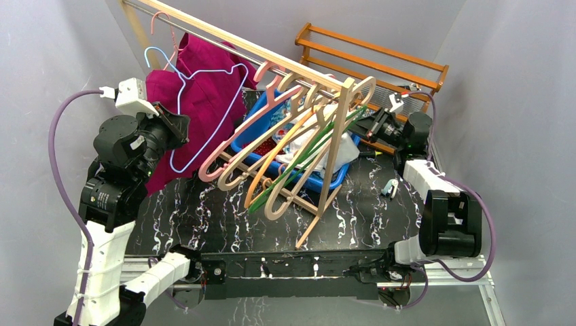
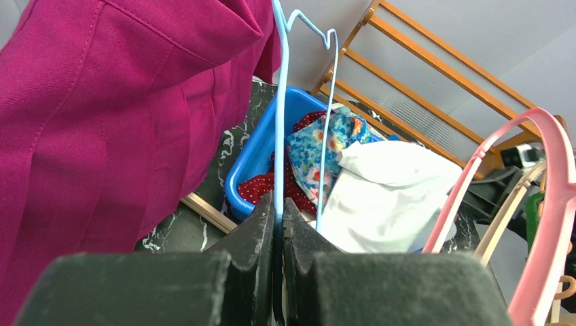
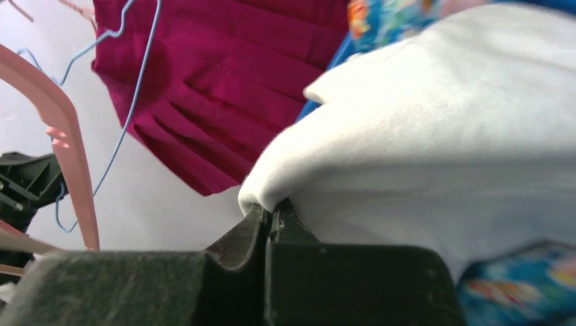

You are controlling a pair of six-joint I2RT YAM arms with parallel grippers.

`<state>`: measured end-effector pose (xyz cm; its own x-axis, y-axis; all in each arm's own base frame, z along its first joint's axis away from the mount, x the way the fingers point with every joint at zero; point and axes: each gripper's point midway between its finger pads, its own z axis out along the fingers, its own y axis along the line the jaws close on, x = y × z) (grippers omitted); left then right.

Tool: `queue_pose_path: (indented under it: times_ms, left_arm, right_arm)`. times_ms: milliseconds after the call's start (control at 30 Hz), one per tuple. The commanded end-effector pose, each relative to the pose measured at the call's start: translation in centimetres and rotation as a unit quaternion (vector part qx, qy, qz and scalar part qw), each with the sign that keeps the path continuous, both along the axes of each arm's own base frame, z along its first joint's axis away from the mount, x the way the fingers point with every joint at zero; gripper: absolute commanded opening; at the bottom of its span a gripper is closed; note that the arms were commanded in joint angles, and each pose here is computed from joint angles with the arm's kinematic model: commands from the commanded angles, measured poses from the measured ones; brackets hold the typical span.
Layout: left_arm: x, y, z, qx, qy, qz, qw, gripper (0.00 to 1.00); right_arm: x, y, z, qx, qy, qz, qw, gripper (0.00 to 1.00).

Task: Remove the skirt from the hanger
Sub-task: Place the skirt in the bin.

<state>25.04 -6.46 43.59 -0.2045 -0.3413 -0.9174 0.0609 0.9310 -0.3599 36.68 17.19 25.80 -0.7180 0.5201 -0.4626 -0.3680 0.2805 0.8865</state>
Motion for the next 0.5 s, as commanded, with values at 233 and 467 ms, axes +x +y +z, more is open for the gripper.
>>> queue_pose_path:
  times_ms: [233,467]
  left_arm:
    - [-0.3,-0.9,1.9,-0.019,-0.03,-0.026,0.999,0.0]
    - [-0.6,-1.4,1.5,0.0,-0.019,-0.049,0.999,0.0]
  right_arm:
    - [3.3,7.9,-5.8,-0.024,0.002,-0.012,1.0,0.0]
    - [3.3,9.8,-13.6,-0.089,0.056,0.002,0.995,0.0]
